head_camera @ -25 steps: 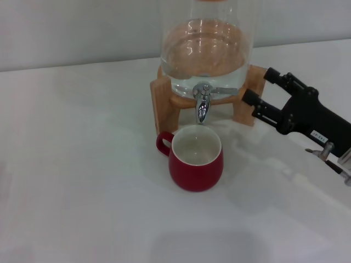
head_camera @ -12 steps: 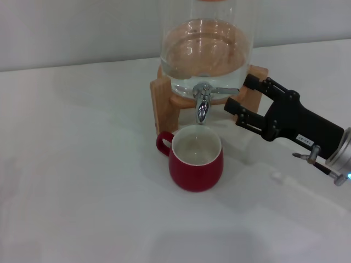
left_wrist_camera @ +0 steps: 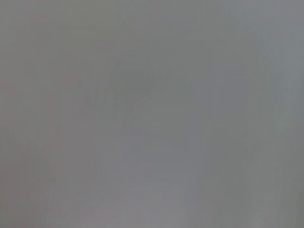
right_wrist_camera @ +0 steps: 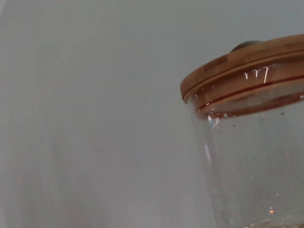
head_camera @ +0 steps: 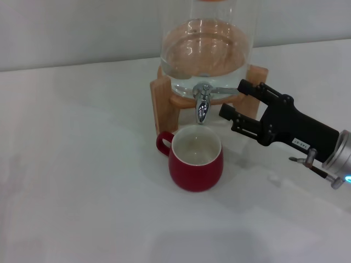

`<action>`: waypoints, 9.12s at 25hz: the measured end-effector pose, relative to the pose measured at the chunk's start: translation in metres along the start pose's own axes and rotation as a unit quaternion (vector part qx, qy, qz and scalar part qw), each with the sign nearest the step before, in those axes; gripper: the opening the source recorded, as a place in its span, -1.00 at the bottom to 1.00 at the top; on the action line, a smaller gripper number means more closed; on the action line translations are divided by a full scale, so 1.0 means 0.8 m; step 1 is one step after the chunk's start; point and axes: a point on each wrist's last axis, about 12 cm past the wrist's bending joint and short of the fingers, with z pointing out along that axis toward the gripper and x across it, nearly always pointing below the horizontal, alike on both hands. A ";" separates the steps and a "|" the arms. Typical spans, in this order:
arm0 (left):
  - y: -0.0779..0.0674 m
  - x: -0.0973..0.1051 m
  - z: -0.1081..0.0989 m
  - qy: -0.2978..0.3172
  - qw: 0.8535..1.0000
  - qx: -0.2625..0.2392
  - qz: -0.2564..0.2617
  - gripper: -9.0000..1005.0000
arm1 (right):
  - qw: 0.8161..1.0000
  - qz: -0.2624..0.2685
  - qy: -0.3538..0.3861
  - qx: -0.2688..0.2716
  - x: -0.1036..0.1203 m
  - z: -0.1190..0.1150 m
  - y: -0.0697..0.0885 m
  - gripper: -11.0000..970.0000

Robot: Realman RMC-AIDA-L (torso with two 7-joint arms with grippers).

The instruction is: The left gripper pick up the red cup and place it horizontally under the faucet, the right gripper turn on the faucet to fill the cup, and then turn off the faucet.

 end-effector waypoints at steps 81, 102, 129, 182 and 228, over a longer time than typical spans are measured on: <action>-0.010 -0.001 0.006 0.000 1.000 0.025 0.006 0.74 | 0.991 0.036 -0.016 -0.130 -0.009 0.012 0.037 0.70; -0.012 0.000 0.006 0.003 0.999 0.036 0.010 0.74 | 0.990 0.037 0.017 -0.136 -0.001 0.033 0.037 0.70; -0.015 -0.001 0.011 0.000 0.999 0.039 0.009 0.74 | 0.989 0.045 0.026 -0.142 0.001 0.033 0.039 0.70; -0.020 -0.003 0.020 0.001 0.999 0.050 0.011 0.74 | 0.993 0.033 0.030 -0.113 -0.005 0.040 0.022 0.70; -0.025 -0.003 0.020 0.000 0.998 0.062 0.013 0.74 | 0.995 0.011 0.037 -0.089 -0.014 0.039 0.002 0.70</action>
